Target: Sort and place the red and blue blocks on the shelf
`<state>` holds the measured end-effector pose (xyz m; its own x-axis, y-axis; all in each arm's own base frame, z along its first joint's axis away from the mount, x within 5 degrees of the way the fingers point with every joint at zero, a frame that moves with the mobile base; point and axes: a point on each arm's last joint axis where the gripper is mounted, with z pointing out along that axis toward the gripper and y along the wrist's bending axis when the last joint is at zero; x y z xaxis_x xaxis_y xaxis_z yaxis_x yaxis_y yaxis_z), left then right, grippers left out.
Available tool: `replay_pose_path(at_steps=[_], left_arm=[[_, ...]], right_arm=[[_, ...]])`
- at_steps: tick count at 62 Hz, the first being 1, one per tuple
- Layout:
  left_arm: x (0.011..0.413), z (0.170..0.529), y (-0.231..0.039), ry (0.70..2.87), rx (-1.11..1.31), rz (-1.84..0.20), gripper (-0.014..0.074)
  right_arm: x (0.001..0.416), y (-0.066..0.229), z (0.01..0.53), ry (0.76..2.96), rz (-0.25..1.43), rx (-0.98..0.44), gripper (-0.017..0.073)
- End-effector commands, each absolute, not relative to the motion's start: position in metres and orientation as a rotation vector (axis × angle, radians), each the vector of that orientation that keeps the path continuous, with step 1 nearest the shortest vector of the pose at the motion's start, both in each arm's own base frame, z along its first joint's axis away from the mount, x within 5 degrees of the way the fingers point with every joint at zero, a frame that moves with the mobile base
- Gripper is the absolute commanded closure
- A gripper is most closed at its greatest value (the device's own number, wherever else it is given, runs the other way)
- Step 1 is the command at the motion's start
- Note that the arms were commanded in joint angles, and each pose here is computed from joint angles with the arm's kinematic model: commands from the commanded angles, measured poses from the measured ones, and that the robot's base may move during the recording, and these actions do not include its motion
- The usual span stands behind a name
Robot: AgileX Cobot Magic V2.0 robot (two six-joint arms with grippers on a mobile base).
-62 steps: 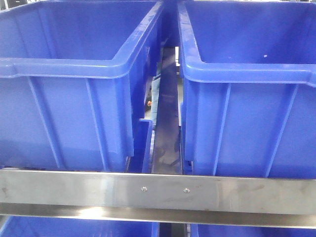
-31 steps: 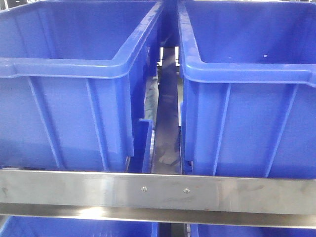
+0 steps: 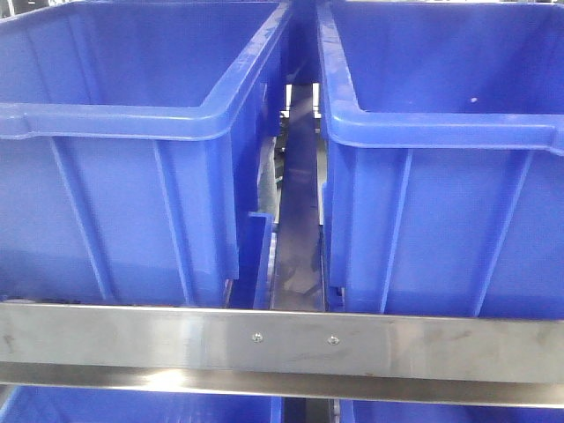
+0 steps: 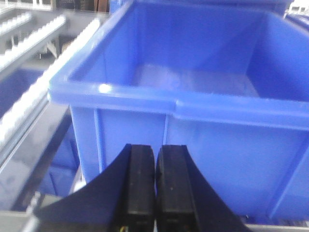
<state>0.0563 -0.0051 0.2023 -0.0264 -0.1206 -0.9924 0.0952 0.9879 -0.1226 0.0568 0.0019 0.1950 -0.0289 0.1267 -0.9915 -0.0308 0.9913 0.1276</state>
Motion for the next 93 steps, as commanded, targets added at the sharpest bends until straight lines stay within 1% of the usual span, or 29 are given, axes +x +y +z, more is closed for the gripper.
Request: replay_pose_path(at_steps=[1, 93], left_arm=[[0.0559, 0.1980, -0.0061, 1.504, 0.002, -0.173, 0.0460], [0.0558, 0.2000, -0.0062, 1.481, 0.014, -0.162, 0.0460]], right_arm=[[0.0540, 0.0017, 0.2112, 1.464, 0.123, 0.064, 0.0501], [0.0540, 0.0017, 0.2112, 1.464, 0.123, 0.064, 0.0501]])
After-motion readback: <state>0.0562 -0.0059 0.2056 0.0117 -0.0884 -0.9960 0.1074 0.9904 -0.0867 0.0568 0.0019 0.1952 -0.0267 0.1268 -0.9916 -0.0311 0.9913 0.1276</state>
